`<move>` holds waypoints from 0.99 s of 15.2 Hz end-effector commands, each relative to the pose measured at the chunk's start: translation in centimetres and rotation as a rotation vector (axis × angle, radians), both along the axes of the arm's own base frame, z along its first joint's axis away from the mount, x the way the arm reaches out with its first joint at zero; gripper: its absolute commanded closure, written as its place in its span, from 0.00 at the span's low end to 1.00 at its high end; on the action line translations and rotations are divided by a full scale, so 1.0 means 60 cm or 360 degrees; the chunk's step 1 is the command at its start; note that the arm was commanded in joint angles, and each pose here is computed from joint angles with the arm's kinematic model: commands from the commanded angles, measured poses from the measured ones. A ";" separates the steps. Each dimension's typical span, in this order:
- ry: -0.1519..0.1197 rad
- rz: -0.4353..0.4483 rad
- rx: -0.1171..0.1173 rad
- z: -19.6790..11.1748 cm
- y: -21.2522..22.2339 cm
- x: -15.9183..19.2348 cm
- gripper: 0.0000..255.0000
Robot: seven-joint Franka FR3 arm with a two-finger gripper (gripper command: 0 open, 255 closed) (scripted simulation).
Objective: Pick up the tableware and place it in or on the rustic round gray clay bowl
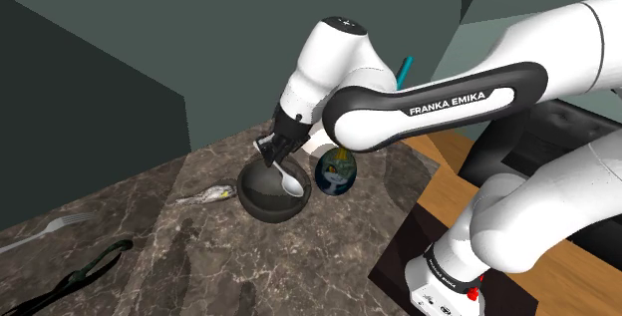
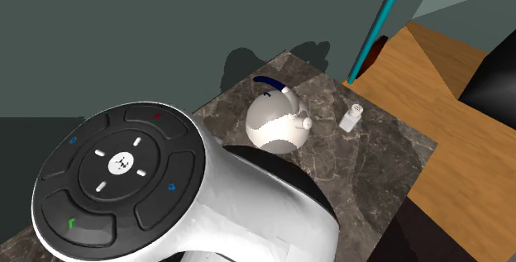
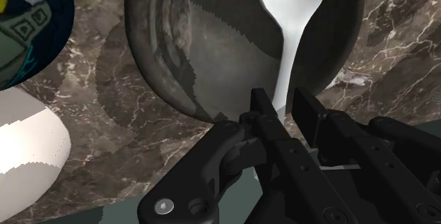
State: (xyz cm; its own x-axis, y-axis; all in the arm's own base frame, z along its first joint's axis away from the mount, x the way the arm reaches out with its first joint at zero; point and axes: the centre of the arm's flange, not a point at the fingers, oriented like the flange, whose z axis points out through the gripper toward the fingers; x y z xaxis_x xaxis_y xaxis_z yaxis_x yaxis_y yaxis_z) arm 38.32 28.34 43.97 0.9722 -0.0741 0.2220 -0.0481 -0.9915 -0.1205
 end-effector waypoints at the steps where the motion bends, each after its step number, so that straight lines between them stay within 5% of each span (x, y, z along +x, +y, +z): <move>1: -0.0001 0.0000 0.0001 -0.019 0.000 0.001 1.00; 6: -0.0001 0.0000 0.0001 -0.069 0.000 0.001 1.00; 14: 0.0000 0.0000 0.0001 -0.069 0.000 0.001 1.00; 15: 0.0000 0.0000 0.0001 -0.069 0.000 0.001 0.00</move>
State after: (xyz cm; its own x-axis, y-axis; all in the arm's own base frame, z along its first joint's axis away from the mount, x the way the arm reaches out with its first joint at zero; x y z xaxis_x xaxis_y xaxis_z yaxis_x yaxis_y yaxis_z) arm 38.38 28.37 39.82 0.9722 -0.0742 0.2222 -0.0480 -0.9915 -0.1209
